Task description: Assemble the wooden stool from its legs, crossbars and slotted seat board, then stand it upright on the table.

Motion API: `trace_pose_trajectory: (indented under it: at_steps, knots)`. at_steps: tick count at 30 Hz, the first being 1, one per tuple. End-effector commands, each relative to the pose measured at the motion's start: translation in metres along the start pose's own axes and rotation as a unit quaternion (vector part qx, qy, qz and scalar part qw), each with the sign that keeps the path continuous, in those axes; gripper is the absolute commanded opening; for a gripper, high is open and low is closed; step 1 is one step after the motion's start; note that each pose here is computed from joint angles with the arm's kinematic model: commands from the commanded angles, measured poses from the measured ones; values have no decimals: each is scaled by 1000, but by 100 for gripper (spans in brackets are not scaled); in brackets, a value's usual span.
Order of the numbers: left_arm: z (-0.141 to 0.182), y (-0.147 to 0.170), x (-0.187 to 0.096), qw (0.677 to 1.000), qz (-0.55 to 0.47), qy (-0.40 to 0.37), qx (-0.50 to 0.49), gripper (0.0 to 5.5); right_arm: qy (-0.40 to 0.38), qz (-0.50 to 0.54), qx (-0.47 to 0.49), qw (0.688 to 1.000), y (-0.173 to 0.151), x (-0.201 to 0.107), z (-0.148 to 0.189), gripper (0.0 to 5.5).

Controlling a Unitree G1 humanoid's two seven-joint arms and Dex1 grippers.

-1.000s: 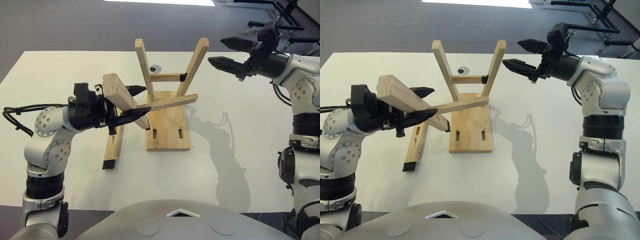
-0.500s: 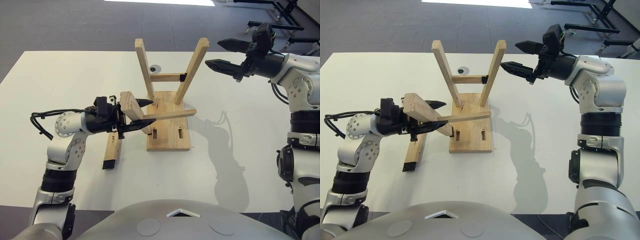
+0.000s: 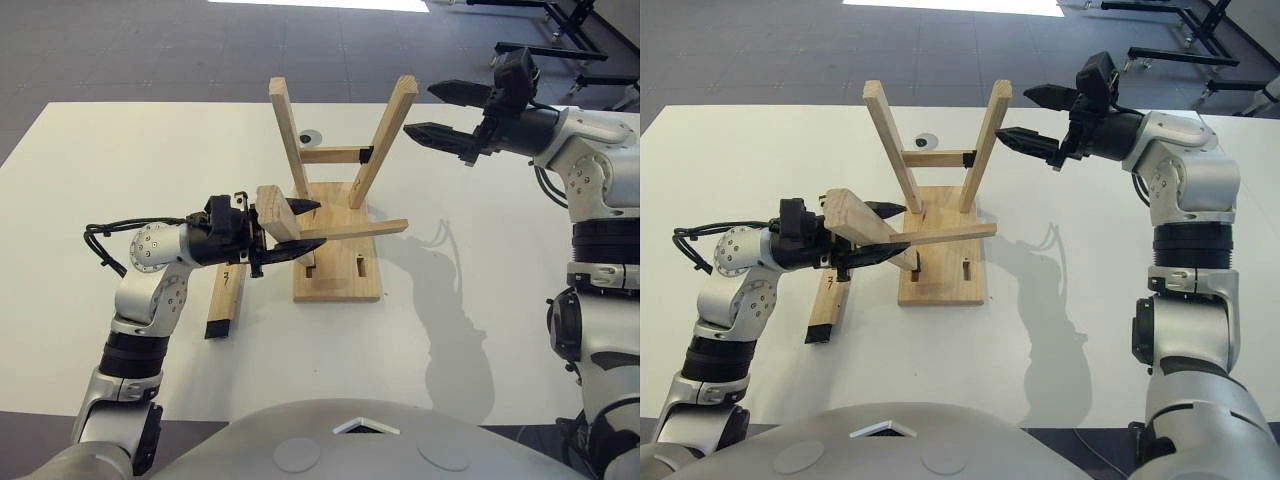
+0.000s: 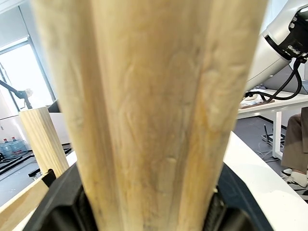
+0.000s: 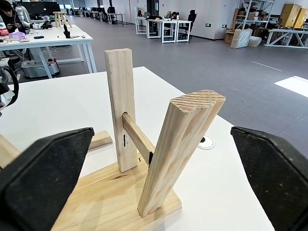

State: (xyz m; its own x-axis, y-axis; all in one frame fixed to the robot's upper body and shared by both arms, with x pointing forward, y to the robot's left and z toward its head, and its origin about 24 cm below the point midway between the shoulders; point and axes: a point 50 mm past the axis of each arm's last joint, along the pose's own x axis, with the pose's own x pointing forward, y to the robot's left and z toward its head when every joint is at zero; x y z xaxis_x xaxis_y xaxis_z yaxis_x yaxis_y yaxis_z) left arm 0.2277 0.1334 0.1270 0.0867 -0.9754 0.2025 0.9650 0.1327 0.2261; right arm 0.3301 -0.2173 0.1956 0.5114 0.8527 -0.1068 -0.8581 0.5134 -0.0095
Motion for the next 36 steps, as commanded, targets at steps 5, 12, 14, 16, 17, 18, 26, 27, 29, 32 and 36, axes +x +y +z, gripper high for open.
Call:
trace_pose_trajectory:
  at_steps: [5,12,14,16,17,18,26,27,29,32,36]
  knots:
    - [-2,2,-2,1000,-3,16,4,204,-156,-125,19,980,-14,3,21,524]
    - [-2,-1,-9,1000,-8,26,-1,204,-194,-182,40,963,-1,-3,4,524]
    - [-3,-2,-10,1000,-9,29,-2,204,-214,-236,46,947,4,-3,-9,524]
    - [-4,-3,-11,999,-9,30,-4,204,-223,-269,50,936,12,-4,-20,524]
    - [-5,-4,-11,999,-9,31,-5,204,-224,-274,53,934,16,-4,-23,524]
    - [-6,-5,-11,999,-8,32,-7,204,-225,-275,53,933,19,-3,-25,524]
    - [-1,-6,-7,999,-24,35,0,204,-221,-267,51,937,18,-1,-24,524]
    - [2,-6,-6,999,-25,31,2,204,-221,-268,49,937,17,0,-23,524]
    - [3,-6,-4,999,-32,33,-1,204,-221,-265,46,937,16,2,-22,524]
    - [-3,-9,-5,998,-38,49,-14,204,-225,-261,45,938,14,4,-18,524]
    - [-9,-11,-6,997,-29,56,-41,204,-224,-259,42,939,12,5,-16,524]
